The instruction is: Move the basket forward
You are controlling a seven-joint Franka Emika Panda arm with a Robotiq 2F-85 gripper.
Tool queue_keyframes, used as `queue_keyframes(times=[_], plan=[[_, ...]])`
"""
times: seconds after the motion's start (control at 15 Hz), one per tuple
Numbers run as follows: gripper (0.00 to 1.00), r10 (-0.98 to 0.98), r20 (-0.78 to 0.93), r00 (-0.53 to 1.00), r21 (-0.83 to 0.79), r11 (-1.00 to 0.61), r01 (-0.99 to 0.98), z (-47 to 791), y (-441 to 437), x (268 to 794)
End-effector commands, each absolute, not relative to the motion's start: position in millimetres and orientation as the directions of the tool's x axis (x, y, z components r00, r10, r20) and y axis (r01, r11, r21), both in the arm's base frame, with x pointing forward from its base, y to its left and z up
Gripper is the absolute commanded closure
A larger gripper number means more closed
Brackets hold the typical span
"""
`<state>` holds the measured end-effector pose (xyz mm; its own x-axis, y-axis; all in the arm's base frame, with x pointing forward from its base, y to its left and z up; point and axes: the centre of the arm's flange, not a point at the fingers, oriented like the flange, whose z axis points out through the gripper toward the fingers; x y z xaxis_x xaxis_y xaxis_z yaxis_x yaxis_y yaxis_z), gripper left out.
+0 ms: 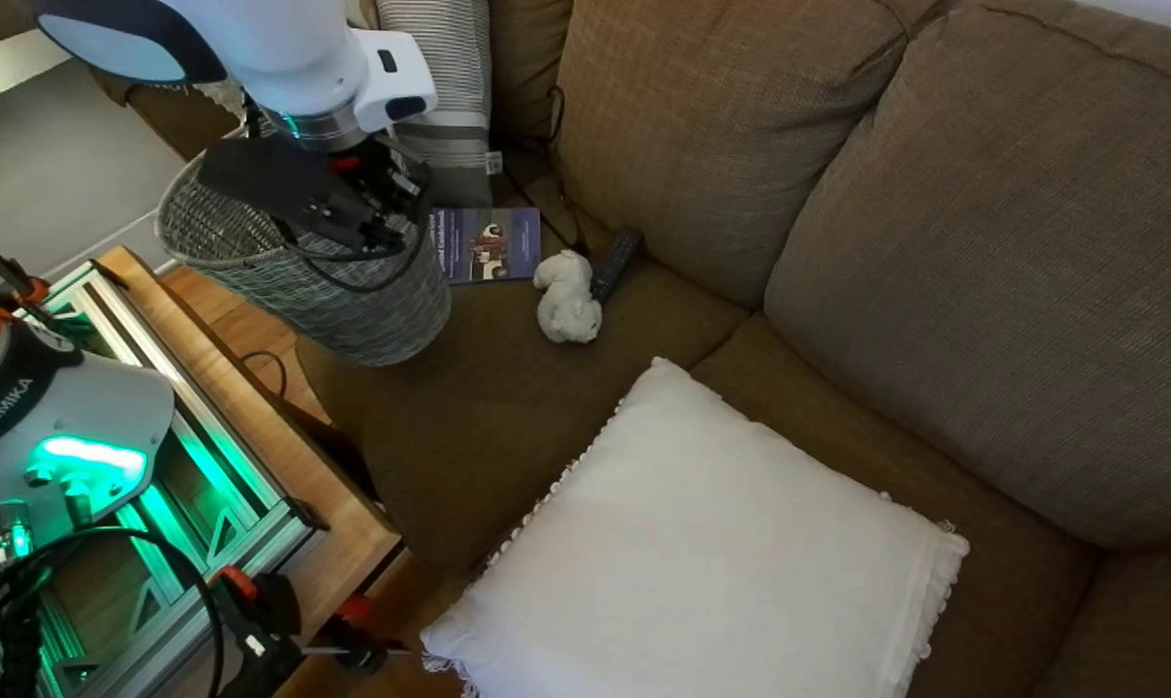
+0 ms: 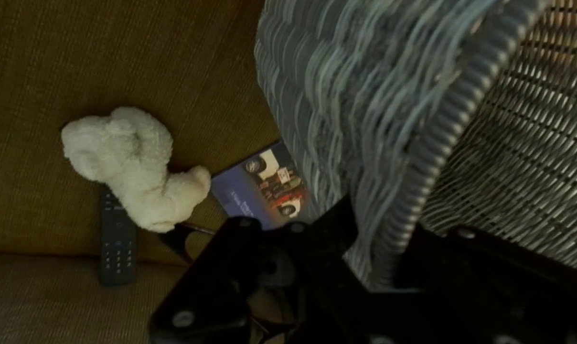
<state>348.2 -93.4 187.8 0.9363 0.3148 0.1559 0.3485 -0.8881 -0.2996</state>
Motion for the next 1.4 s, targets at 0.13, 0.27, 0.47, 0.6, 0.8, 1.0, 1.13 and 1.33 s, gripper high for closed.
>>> queue_keyframes(times=[0.13,0.27,0.47,0.6,0.8,1.0,1.13,1.33], plan=[[0.98,0.347,0.113,0.931,-0.346,-0.865,0.364,150,-78,364],[0.98,0.377,0.080,0.923,-0.375,-0.846,0.378,135,-68,370],[0.98,0.431,0.042,0.902,-0.388,-0.824,0.412,113,-57,375],[0.98,0.449,0.049,0.892,-0.301,-0.845,0.442,99,-57,382],[0.66,0.480,0.042,0.876,-0.205,-0.854,0.478,92,-59,391],[0.56,0.503,0.009,0.864,-0.198,-0.846,0.495,95,-59,389],[0.40,0.534,-0.033,0.845,-0.226,-0.827,0.514,113,-56,373],[0.18,0.678,-0.026,0.734,-0.307,-0.704,0.640,155,-39,335]])
